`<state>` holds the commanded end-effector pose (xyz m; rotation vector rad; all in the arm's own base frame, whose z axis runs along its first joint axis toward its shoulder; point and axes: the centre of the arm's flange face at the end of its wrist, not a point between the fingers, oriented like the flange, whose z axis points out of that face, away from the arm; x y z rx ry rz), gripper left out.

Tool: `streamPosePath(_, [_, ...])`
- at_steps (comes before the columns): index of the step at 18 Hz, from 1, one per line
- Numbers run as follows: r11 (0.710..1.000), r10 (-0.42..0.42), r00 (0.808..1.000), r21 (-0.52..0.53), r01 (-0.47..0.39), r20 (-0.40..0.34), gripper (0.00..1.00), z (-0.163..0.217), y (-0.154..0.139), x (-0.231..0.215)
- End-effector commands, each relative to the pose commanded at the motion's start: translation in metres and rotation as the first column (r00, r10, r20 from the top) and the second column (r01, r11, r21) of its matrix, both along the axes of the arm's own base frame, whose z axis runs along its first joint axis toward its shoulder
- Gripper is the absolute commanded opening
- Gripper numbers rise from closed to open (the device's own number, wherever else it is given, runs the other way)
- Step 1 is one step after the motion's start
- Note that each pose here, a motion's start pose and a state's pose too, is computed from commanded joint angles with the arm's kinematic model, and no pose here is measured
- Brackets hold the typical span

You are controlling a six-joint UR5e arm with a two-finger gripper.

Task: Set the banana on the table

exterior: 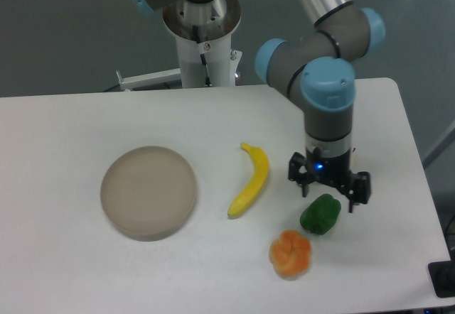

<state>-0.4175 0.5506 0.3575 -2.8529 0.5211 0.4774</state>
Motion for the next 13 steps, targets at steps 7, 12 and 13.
streamPosePath(7, [0.998,-0.058,0.998,-0.022,0.058,-0.034,1.0,0.008,-0.009,-0.023])
streamPosePath(12, [0.998,-0.057,0.997,-0.012,0.056,-0.047,1.0,0.014,-0.004,-0.03])
streamPosePath(13, [0.998,-0.056,0.997,-0.008,0.056,-0.052,1.0,0.017,-0.003,-0.031])
